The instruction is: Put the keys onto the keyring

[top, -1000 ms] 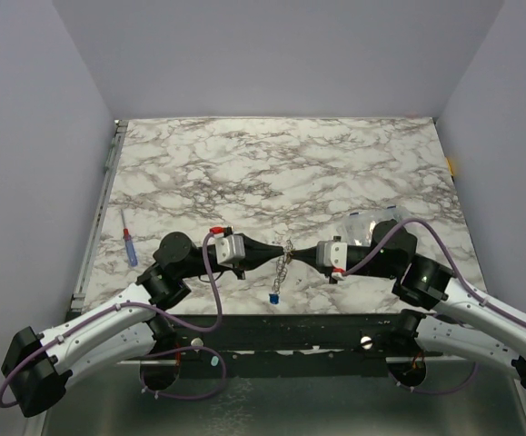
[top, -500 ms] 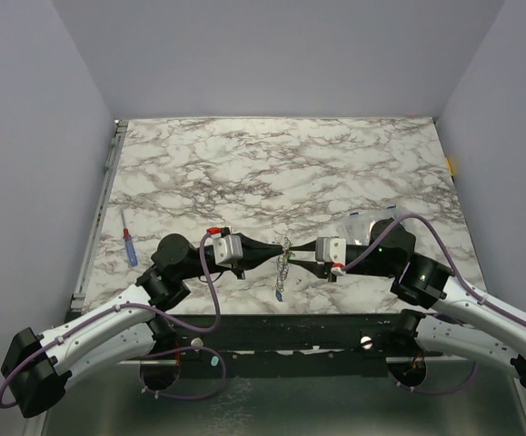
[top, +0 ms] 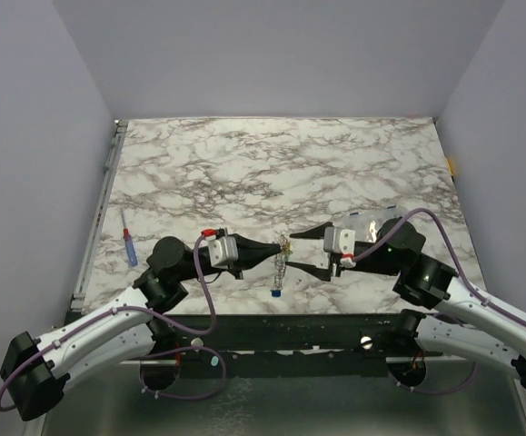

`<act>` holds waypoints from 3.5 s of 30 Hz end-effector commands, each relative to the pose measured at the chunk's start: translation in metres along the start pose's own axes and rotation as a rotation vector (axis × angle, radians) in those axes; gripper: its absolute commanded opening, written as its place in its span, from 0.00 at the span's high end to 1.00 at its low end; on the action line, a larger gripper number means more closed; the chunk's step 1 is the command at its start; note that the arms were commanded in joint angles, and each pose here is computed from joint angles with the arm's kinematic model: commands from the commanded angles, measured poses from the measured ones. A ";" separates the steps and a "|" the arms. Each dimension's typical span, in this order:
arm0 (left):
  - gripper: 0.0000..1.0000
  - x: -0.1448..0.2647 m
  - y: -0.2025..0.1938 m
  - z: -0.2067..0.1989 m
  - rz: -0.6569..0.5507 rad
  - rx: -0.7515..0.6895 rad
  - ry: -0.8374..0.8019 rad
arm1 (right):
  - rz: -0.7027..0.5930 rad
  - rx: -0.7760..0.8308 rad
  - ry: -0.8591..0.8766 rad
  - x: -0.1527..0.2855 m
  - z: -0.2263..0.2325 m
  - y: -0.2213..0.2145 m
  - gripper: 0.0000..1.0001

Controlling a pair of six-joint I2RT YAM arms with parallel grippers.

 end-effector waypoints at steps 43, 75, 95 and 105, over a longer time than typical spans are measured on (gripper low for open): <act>1.00 0.016 0.044 0.000 -0.209 -0.064 0.070 | -0.033 -0.316 -0.051 -0.025 -0.016 0.017 0.83; 1.00 0.018 0.047 -0.001 -0.224 -0.067 0.074 | -0.061 -0.314 0.005 -0.032 -0.011 0.022 0.69; 1.00 0.017 0.045 -0.002 -0.221 -0.060 0.065 | -0.079 -0.292 -0.067 -0.032 -0.026 0.027 0.84; 1.00 0.017 0.045 -0.001 -0.221 -0.059 0.065 | -0.089 -0.296 -0.071 -0.035 -0.029 0.028 0.78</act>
Point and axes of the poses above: each gripper's point midway between its finger pads, its own x axis back along the fingers, its own z axis along the line the jaws close on, y = z × x, the point moved 1 cm from there along x, back along the fingers, and after that the axes turned 15 degrees about x, right-handed, at the moved point
